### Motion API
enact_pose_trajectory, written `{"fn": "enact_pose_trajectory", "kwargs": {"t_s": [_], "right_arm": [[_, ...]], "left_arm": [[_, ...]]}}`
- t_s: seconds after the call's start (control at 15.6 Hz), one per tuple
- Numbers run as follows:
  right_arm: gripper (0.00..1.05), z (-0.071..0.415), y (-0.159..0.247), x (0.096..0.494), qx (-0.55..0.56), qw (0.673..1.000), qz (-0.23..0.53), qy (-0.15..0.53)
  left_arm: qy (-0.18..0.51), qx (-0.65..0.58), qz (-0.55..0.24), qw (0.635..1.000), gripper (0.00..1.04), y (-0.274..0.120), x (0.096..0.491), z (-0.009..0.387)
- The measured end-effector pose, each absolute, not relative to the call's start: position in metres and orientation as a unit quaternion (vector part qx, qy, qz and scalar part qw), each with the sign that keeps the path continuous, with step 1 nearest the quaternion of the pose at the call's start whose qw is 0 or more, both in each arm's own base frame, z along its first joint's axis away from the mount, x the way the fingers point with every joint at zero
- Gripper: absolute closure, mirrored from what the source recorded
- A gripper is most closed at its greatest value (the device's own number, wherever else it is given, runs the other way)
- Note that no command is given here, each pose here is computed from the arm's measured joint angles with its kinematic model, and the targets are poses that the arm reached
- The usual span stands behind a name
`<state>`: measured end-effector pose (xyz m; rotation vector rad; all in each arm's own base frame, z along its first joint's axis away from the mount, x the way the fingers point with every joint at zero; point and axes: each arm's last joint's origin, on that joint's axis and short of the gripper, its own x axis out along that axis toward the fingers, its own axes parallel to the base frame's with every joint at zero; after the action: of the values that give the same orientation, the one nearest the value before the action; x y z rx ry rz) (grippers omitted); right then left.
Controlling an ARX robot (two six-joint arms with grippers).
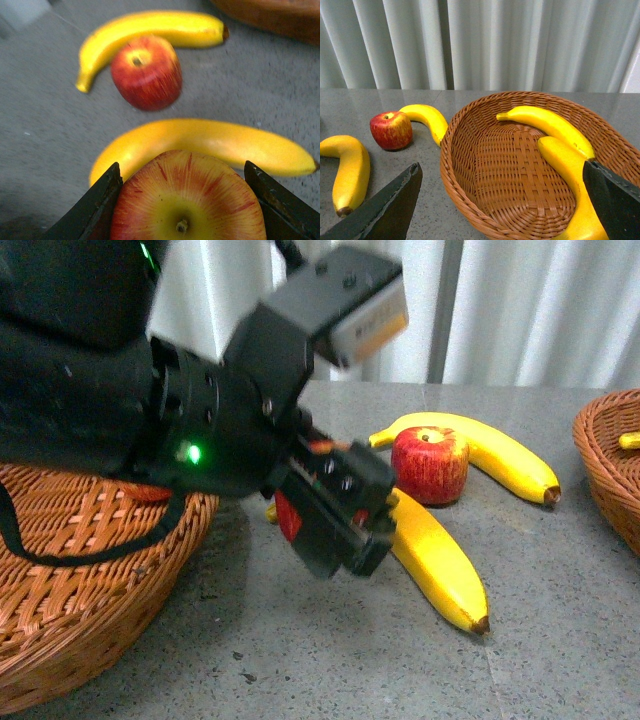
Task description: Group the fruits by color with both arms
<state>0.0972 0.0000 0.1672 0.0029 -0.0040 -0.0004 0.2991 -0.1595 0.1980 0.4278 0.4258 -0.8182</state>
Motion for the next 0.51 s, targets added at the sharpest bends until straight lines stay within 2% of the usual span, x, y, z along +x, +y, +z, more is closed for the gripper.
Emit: {"fn": "enact_pose_trajectory", "kwargs": {"t_s": [0.13, 0.26, 0.39, 0.51], "right_arm": [[0.07, 0.167, 0.0, 0.097, 0.002, 1.0, 0.0, -0.002], [0.07, 0.167, 0.0, 0.097, 0.001, 1.0, 0.0, -0.002], [0.07, 0.167, 0.0, 0.097, 0.001, 1.0, 0.0, -0.002], [0.07, 0.167, 0.0, 0.097, 0.001, 1.0, 0.0, -0.002]], "left_arm": [[0.146, 0.186, -0.343, 0.909, 0.39, -0.151, 0.291, 0.237], [0.112, 0.149, -0.241, 0.953, 0.39, -0.124, 0.283, 0.264], [0.127, 0.119, -0.108, 0.979, 0.39, -0.084, 0.273, 0.26], [0.14, 0.083, 0.008, 0.987, 0.4, -0.044, 0.26, 0.25]]}}
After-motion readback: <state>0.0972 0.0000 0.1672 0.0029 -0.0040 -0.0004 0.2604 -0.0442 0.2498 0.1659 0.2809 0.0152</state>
